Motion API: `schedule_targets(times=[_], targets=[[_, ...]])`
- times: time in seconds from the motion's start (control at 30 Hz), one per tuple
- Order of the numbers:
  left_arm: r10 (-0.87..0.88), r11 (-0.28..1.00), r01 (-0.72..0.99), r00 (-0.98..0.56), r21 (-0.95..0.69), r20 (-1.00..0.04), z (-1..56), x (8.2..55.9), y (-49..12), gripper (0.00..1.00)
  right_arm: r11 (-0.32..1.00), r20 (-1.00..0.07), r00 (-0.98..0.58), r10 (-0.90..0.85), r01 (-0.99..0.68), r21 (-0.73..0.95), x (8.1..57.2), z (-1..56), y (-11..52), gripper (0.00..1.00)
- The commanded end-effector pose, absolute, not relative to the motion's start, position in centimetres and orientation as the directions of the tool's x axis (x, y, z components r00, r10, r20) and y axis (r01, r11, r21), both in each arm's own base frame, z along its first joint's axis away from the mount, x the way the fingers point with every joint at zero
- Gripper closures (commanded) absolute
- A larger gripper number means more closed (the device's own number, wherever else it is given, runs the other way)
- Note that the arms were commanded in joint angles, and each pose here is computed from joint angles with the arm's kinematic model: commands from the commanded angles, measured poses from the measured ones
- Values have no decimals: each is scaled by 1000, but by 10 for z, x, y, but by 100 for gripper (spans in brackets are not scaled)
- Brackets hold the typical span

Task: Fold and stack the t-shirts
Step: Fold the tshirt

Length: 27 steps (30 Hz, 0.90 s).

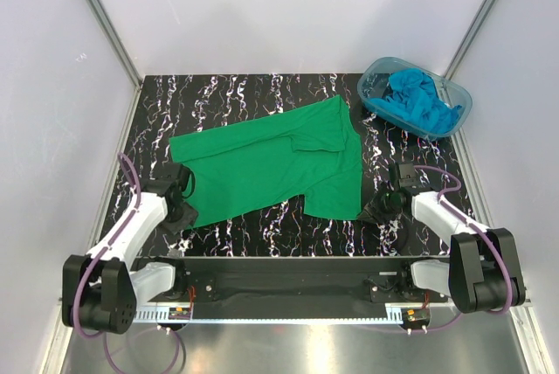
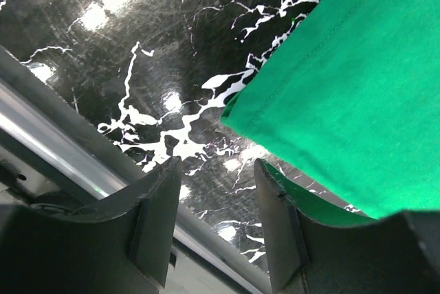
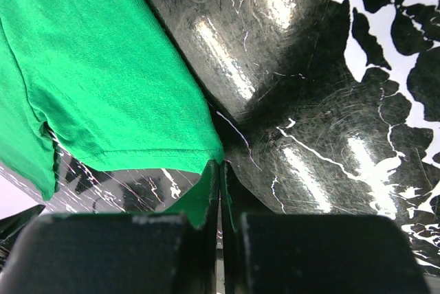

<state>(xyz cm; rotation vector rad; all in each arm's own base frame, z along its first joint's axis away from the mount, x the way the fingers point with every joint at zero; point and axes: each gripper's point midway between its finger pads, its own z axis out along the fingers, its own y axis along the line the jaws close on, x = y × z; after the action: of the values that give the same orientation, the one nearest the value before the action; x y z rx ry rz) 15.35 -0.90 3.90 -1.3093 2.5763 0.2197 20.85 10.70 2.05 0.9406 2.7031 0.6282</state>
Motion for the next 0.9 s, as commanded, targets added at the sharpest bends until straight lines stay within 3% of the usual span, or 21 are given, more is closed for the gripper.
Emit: schedule_targets(times=[0.0, 0.87], targets=[[-792, 555, -832, -528, -3, -308, 40, 168, -8, 50, 716, -101, -782, 615, 501, 486, 219, 33, 108, 100], [-815, 497, -867, -484, 46, -319, 19, 174, 1, 58, 730, -106, -793, 600, 489, 477, 220, 38, 107, 100]])
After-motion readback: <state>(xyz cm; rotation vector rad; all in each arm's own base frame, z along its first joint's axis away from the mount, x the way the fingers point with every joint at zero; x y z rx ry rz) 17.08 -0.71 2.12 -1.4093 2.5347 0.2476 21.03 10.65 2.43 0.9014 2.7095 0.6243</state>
